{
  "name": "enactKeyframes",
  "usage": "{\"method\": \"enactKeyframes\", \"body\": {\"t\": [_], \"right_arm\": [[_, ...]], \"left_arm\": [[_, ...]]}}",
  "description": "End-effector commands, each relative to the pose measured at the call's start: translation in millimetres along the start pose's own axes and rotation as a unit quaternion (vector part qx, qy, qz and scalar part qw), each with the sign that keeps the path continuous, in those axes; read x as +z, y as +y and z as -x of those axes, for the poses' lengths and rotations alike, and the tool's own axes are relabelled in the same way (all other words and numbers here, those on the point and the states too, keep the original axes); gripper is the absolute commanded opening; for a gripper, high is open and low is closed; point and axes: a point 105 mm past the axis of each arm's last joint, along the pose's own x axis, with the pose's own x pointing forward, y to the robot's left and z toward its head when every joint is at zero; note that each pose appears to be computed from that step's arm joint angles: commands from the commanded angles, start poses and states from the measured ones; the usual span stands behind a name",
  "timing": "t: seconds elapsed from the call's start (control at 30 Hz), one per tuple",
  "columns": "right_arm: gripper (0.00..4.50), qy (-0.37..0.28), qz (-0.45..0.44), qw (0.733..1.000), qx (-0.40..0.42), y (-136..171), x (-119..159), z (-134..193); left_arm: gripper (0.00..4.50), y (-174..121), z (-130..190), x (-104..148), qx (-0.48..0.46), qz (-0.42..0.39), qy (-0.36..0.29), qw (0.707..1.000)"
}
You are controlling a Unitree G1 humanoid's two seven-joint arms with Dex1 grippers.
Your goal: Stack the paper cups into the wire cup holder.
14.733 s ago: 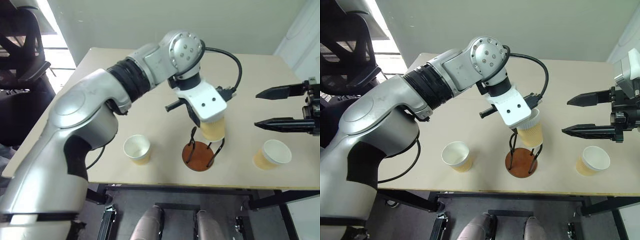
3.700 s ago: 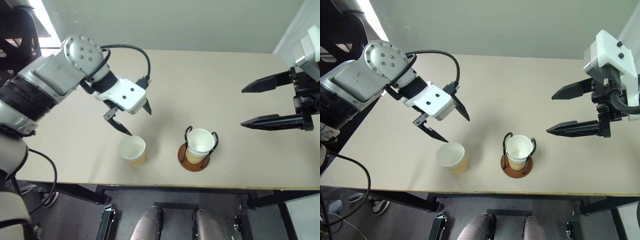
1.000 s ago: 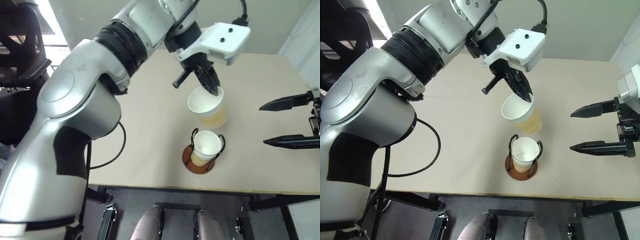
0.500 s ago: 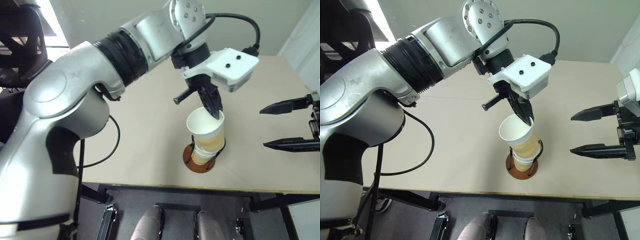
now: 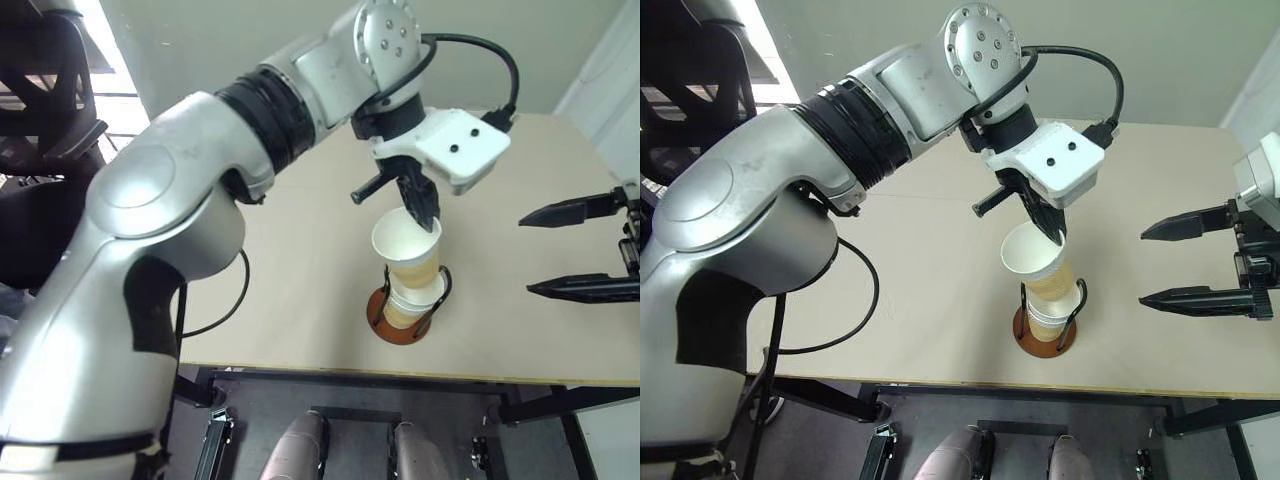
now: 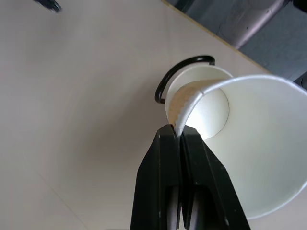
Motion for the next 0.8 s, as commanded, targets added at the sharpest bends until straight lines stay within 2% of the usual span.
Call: {"method": "enactKeyframes", "body": {"t": [0.03,0.43,0.73,0.8], "right_arm": [[4.40,0.001,0.018,1.000,-0.011,1,10,4],[4.40,0.006,0.013,1.000,-0.015,1,1,9],[4.40,0.006,0.006,1.000,-0.019,4,-2,10],[4.40,0.006,0.004,1.000,-0.017,4,-2,10]], "left_arm": [[0.02,0,5,2,-0.004,-0.009,0.000,1.000],[0.02,-1,-3,12,-0.023,-0.016,-0.012,1.000],[0.02,-2,-16,2,-0.044,-0.006,0.014,0.999],[0.41,-2,-18,2,-0.045,-0.001,0.011,0.999]]}}
